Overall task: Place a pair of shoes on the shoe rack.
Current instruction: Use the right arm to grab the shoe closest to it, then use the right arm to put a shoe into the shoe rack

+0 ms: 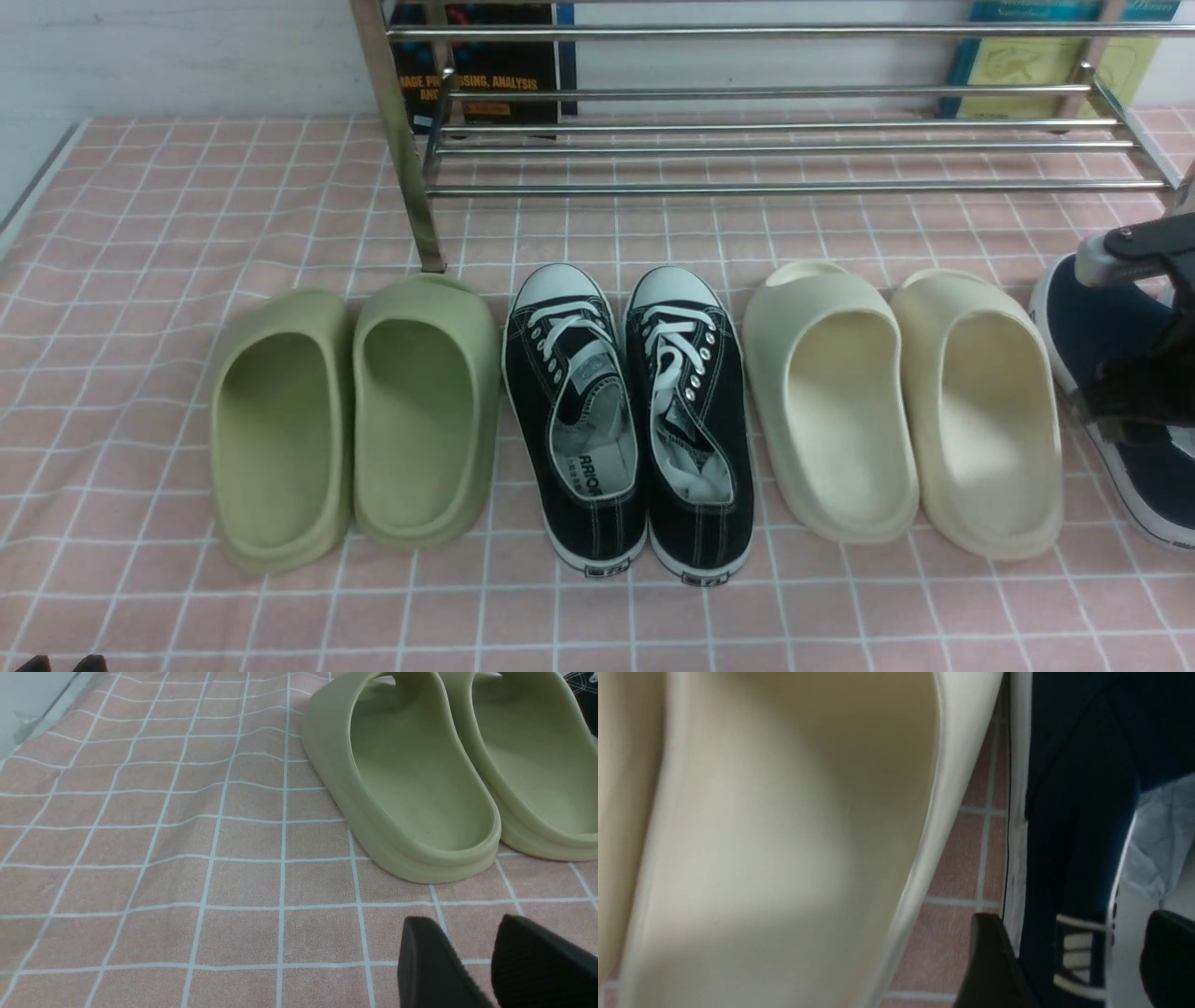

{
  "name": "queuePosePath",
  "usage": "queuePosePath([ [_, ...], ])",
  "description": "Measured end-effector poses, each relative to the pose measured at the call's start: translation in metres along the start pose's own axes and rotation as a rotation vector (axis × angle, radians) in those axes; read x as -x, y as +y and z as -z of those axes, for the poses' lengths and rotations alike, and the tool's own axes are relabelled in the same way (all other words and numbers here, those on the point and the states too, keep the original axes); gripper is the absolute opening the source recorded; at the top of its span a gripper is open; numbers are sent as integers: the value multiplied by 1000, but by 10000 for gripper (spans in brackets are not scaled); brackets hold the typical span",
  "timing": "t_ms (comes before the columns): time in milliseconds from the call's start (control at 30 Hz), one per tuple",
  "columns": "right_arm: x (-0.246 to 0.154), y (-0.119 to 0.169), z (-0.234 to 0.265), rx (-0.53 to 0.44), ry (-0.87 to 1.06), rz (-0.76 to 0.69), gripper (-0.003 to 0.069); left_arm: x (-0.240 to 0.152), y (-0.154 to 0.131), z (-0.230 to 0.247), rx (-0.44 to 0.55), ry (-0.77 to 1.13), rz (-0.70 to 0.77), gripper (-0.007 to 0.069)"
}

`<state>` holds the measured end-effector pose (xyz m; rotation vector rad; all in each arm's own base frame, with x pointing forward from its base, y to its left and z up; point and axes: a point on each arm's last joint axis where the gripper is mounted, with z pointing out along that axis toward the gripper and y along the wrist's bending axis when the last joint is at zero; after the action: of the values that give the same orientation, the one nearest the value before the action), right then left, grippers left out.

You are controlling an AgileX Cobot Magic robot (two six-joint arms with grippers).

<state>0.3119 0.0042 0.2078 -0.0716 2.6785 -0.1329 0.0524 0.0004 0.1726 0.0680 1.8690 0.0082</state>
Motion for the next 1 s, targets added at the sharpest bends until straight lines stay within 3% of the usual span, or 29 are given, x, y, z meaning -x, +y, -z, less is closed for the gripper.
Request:
queuePosePath([
  [100, 1, 0, -15, -11, 30, -7, 397, 0, 0, 0, 0, 0, 0, 240],
  [167, -1, 1, -31, -18, 68, -37, 340, 0, 0, 0, 0, 0, 0, 240],
  [233, -2, 2, -38, -23, 90, -44, 274, 0, 0, 0, 0, 0, 0, 240],
  [333, 0, 0, -35, -29, 90, -48, 115, 0, 0, 0, 0, 0, 0, 240],
  [367, 0, 0, -35, -29, 89, -49, 104, 0, 0, 0, 0, 0, 0, 240],
  [400, 1, 0, -30, -30, 92, -59, 36, 0, 0, 0, 0, 0, 0, 240],
  [700, 24, 1, 41, 10, 3, -60, 27, 0, 0, 0, 0, 0, 0, 240],
  [1000, 77, 15, 35, 138, -88, 14, 27, 0, 0, 0, 0, 0, 0, 240],
])
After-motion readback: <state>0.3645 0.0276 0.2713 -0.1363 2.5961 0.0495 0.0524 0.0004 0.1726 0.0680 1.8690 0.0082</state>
